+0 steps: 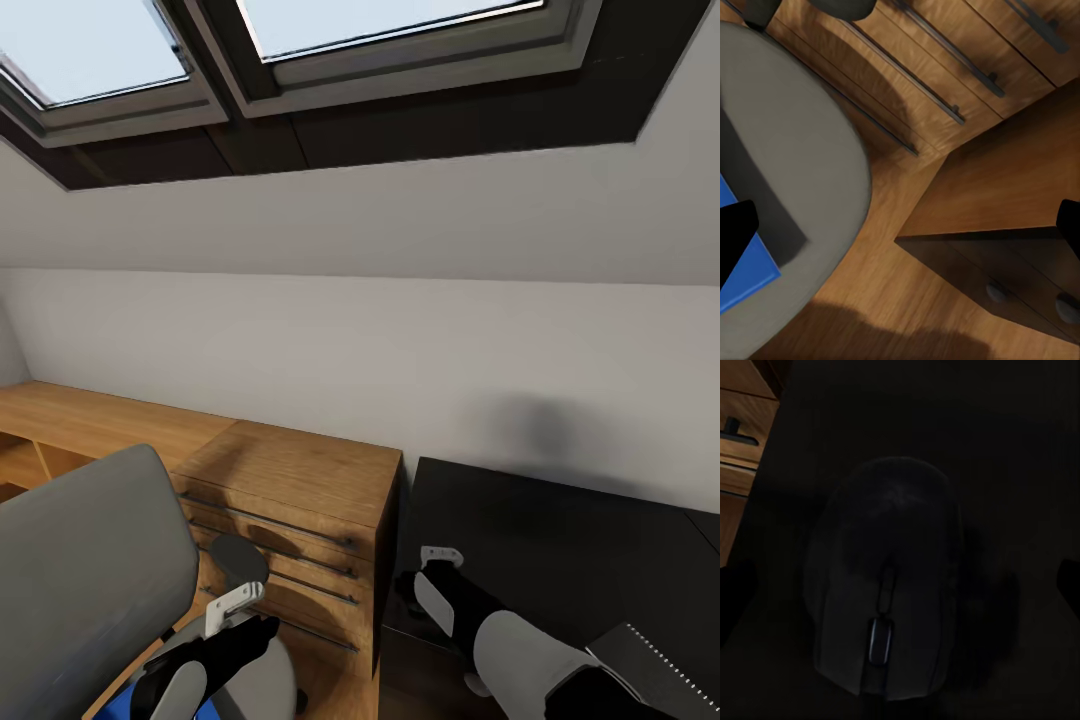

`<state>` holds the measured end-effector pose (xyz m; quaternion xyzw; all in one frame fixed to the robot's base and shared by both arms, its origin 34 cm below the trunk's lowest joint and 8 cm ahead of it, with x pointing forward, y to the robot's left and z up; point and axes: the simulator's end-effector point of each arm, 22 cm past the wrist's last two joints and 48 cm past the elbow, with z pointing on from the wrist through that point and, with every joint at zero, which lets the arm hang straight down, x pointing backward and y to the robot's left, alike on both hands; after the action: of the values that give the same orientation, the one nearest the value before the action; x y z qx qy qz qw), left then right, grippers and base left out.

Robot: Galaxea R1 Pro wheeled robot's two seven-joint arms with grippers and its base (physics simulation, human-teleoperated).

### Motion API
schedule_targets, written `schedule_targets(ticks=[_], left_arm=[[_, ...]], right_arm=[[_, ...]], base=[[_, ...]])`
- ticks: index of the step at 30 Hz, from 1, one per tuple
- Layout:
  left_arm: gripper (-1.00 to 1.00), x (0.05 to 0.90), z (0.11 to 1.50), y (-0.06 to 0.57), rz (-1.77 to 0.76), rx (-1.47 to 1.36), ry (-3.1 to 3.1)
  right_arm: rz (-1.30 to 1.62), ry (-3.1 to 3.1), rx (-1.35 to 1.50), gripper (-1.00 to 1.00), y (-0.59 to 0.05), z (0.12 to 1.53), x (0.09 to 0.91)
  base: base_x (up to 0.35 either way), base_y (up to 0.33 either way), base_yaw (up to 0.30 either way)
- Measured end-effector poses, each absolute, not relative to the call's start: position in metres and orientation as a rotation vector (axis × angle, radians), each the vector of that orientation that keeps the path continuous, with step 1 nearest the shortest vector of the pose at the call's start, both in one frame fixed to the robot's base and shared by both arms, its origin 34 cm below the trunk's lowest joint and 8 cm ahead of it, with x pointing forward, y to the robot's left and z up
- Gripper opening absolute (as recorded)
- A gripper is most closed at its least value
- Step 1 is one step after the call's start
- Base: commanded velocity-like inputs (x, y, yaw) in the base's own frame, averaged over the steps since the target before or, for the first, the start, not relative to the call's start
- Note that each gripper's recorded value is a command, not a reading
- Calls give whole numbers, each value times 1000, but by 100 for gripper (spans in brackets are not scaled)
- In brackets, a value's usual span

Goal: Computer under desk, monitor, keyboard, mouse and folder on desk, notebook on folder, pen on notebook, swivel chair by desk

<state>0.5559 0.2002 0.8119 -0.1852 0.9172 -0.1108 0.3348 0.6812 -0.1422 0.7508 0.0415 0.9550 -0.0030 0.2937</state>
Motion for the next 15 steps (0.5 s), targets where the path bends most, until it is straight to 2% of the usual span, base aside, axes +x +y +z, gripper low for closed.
schedule_targets(ticks=[15], left_arm=[[100,556,804,200,-288,-481,2394]], right_arm=[[-10,2536,107,100,-142,744,683]], base=[[0,0,0]])
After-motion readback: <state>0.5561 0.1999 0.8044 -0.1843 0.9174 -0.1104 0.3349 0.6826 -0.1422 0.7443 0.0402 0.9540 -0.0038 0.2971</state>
